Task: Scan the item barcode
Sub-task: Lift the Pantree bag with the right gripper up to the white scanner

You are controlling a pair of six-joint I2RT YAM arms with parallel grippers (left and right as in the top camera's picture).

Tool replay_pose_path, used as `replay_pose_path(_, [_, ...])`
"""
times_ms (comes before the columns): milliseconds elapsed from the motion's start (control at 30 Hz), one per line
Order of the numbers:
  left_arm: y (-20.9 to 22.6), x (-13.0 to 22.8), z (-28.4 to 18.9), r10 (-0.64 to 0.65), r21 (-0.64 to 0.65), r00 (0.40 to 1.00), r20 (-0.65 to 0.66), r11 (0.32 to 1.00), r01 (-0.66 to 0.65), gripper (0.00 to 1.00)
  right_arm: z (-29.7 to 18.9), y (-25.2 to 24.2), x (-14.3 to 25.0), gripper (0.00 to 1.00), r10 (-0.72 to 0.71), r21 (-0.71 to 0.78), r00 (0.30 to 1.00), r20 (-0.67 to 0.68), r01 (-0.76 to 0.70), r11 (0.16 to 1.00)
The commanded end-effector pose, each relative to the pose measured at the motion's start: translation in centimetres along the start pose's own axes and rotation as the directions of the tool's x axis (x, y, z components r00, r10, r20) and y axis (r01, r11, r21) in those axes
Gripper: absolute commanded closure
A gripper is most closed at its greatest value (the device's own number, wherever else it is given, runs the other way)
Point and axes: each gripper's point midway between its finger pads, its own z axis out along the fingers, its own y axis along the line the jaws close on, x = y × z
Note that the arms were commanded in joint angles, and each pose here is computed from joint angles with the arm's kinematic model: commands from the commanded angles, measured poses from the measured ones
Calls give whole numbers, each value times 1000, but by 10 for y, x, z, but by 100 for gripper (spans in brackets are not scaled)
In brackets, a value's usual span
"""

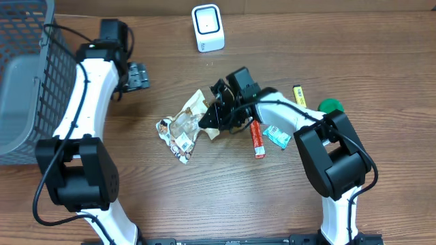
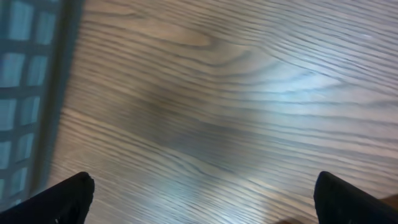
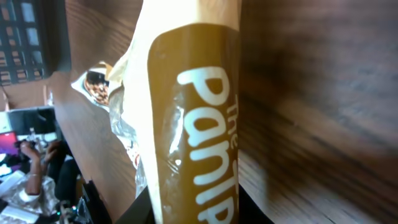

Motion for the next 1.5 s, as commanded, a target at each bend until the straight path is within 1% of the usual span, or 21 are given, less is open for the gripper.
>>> replay_pose_path(0, [10, -9, -2, -28, -14, 999, 21, 1000, 28, 0, -48, 41, -58, 96, -174, 39, 973, 154, 170, 985])
replay_pose_path(67, [11, -9, -2, -30, -14, 999, 20, 999, 31, 0, -72, 55, -77, 96, -247, 113, 950, 191, 229, 967])
replay_pose_path(133, [11, -9, -2, -30, -15, 999, 21, 999, 31, 0, -100, 72, -95, 96, -345, 205, 914, 214, 303, 931])
replay_pose_path(267, [11, -9, -2, -29, -14, 999, 21, 999, 30, 0, -159, 102, -126, 96, -540, 414, 806, 242, 417, 809])
replay_pose_path(333, [11, -9, -2, -29, -14, 999, 21, 999, 29, 0, -189, 119, -141, 96, -643, 525, 725, 247, 458, 717])
replay_pose_path(367, [11, -9, -2, -29, -14, 999, 21, 999, 29, 0, -208, 131, -151, 96, -712, 595, 659, 243, 478, 646])
replay_pose_path(400, [11, -9, -2, -29, -14, 999, 21, 999, 29, 0, -216, 137, -155, 96, -741, 625, 628, 237, 486, 611])
replay_pose_path(467, [11, -9, -2, -29, -14, 999, 21, 999, 29, 0, -237, 150, -169, 96, -829, 713, 522, 202, 502, 490])
replay_pose_path(567, [11, -9, -2, -30, -15, 999, 21, 999, 31, 0, -255, 160, -188, 96, -908, 802, 396, 135, 494, 335])
replay_pose_path(633, [11, -9, -2, -30, -15, 999, 21, 999, 31, 0, -256, 162, -197, 96, -937, 828, 336, 90, 498, 258])
replay_pose_path(700, [11, -9, -2, -30, -15, 999, 21, 999, 30, 0, -258, 162, -211, 96, -952, 859, 298, 73, 466, 212])
replay_pose_path(867, [8, -8, -3, -22, -12, 1000, 22, 1000, 23, 0, -255, 155, -249, 96, -961, 919, 253, 112, 342, 197])
replay_pose_path(933, [7, -8, -3, -21, -11, 1000, 22, 1000, 21, 0, -248, 145, -264, 96, -961, 936, 250, 119, 294, 192])
replay_pose_path(1067, [8, -8, -3, -23, -12, 999, 21, 1000, 24, 0, -227, 118, -289, 96, -968, 966, 241, 73, 226, 129])
replay_pose_path(1167, [9, -9, -3, -26, -13, 999, 21, 1000, 26, 0, -209, 98, -305, 96, -970, 979, 234, 68, 171, 110])
replay_pose_path(1267, [9, -9, -3, -25, -13, 999, 21, 1000, 25, 0, -190, 70, -318, 96, -967, 990, 246, 72, 99, 99])
replay_pose_path(1333, [6, -8, -3, -18, -10, 1000, 22, 1000, 19, 0, -179, 54, -323, 96, -967, 996, 253, 33, 76, 54])
replay_pose_path(1400, [5, -8, -3, -17, -10, 1000, 22, 1000, 17, 0, -165, 40, -324, 96, -963, 995, 267, -19, 97, 7])
replay_pose_path(1467, [5, -8, -3, -17, -10, 1000, 22, 1000, 17, 0, -152, 28, -323, 96, -957, 993, 287, -44, 118, -11])
